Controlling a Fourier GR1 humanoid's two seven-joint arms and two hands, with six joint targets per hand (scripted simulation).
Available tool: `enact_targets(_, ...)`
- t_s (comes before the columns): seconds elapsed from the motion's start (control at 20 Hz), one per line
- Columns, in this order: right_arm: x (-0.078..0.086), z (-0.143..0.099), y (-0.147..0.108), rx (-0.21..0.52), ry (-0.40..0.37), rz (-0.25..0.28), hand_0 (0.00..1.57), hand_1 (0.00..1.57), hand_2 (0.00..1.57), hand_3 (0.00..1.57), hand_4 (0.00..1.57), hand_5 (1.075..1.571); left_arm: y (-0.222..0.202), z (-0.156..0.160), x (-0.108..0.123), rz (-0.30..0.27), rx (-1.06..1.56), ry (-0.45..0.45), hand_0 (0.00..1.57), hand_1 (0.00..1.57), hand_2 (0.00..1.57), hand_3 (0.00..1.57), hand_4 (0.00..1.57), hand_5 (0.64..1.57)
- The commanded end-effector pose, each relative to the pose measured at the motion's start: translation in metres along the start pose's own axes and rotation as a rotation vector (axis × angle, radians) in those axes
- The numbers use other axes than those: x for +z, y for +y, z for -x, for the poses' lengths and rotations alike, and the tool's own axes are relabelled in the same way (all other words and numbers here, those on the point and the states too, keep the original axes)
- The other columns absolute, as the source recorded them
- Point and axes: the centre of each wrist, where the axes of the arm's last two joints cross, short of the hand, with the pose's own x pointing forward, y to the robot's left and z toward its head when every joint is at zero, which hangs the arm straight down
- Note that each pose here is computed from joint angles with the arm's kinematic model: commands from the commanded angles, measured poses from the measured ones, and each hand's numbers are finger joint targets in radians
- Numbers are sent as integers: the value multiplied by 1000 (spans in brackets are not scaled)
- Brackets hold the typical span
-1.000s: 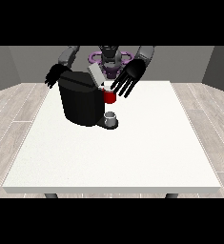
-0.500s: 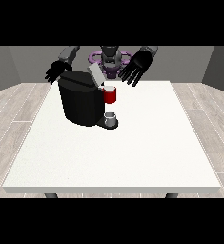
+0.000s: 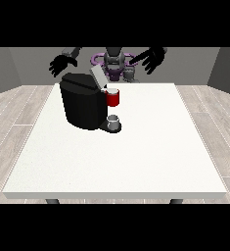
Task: Insert the coffee pod into the coffee machine and close the lid
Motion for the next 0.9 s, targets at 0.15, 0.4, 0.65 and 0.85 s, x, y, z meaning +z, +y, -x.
enact_targets(0.15,-9,-29,-14,32,-13,-96,0,0,0,0,370,1571,-56,68,41,-20,302,44,0,0,0,0,0,1571)
enact_targets(0.4,-16,-50,-4,39,-80,-140,0,0,0,0,0,1571,-62,79,52,-25,409,89,0,0,0,0,215,1571)
enact_targets(0.65,-28,-71,4,62,-90,-228,0,0,0,0,0,1571,-80,81,60,0,471,72,0,0,0,0,0,1571)
enact_targets(0.85,-33,-74,10,105,-95,-250,0,0,0,0,0,1571,-76,75,61,-11,544,61,0,0,0,0,57,1571)
